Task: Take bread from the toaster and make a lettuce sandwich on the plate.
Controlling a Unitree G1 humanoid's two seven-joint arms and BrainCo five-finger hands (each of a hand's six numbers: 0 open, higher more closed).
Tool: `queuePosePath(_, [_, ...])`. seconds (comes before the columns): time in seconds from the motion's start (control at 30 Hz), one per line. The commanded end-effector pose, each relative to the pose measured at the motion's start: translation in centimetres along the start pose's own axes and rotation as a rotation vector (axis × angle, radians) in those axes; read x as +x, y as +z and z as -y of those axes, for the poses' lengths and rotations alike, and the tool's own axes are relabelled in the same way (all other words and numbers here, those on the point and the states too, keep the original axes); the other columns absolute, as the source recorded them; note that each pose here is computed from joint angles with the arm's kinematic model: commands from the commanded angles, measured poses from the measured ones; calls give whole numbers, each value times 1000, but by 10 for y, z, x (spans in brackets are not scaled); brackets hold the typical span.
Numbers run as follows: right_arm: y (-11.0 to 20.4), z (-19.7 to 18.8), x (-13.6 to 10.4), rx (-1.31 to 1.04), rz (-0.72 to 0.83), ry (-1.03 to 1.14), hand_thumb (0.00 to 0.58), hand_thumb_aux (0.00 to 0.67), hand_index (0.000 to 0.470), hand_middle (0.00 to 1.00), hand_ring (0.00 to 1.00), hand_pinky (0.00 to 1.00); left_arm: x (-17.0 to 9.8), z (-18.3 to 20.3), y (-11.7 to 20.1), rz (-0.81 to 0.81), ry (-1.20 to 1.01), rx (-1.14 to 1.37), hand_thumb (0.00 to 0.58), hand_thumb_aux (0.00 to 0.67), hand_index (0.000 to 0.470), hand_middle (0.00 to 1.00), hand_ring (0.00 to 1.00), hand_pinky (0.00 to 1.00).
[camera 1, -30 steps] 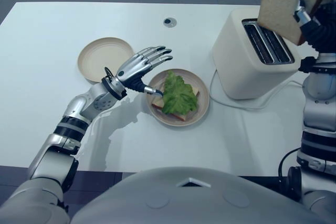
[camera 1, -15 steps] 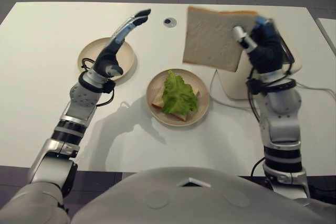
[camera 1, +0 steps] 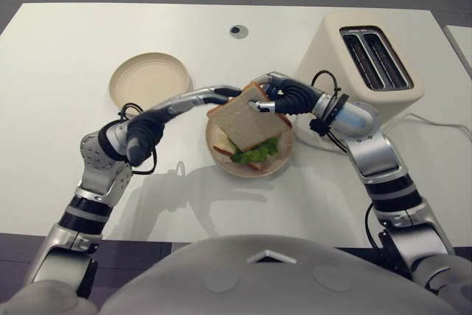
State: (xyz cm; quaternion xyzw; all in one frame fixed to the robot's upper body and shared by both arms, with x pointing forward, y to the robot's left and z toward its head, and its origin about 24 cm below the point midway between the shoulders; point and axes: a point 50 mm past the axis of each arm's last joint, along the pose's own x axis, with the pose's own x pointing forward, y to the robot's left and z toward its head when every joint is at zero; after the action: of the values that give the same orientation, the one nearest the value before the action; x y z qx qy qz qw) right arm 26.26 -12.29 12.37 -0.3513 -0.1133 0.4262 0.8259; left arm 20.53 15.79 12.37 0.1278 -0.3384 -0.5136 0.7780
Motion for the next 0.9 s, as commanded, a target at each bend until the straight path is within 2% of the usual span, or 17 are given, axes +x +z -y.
queuePosePath(0.03, [7, 10, 3, 8, 18, 40, 580, 670, 470, 1000, 1000, 1000, -3, 12, -12, -72, -66, 7, 0, 0, 0, 0, 0, 0])
queuePosePath(0.2, [16, 27, -4, 110, 80, 12, 580, 670, 470, 1000, 1000, 1000, -3, 19, -20, -113, -98, 18, 0, 0, 0, 0, 0, 0])
queuePosePath(0.5, [9, 34, -11, 166, 35, 139, 580, 670, 470, 1000, 1000, 1000, -5, 26, -24, -152, -163, 19, 0, 0, 0, 0, 0, 0])
queuePosePath(0.77, [-20, 1, 9, 199, -79, 304, 580, 670, 470, 1000, 1000, 1000, -7, 34, -23, -151, -218, -15, 0, 0, 0, 0, 0, 0])
queuePosePath(0.9, [-38, -13, 24, 199, -130, 303, 580, 670, 470, 1000, 1000, 1000, -8, 40, -27, -182, -244, -17, 0, 0, 0, 0, 0, 0])
